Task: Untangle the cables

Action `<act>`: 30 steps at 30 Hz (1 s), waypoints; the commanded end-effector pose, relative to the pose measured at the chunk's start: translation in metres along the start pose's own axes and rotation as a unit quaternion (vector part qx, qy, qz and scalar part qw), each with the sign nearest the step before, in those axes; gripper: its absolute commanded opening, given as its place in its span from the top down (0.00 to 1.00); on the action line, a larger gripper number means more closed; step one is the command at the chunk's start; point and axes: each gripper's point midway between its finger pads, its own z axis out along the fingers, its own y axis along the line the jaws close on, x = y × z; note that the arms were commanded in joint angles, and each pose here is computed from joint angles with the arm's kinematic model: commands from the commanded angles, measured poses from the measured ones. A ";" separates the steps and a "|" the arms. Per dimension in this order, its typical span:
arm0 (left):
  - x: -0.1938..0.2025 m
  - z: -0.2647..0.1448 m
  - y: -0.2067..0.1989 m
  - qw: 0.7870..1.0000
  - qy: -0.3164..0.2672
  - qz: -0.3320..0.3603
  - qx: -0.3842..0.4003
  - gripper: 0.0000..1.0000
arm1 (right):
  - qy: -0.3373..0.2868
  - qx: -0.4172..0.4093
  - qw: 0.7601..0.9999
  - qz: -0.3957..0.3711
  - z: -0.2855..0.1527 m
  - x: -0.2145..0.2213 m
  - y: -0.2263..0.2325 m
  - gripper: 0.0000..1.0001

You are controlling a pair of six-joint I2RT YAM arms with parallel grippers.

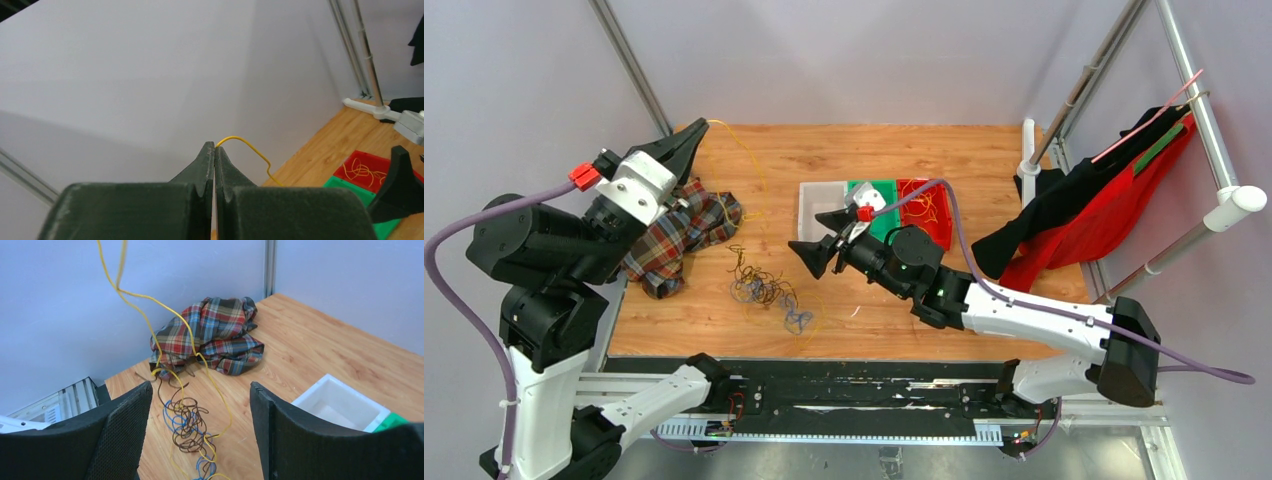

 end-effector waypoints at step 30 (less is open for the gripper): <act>0.012 -0.004 -0.055 0.991 0.005 -0.047 0.125 1.00 | 0.062 -0.315 0.946 -0.030 0.060 -0.037 0.074 0.30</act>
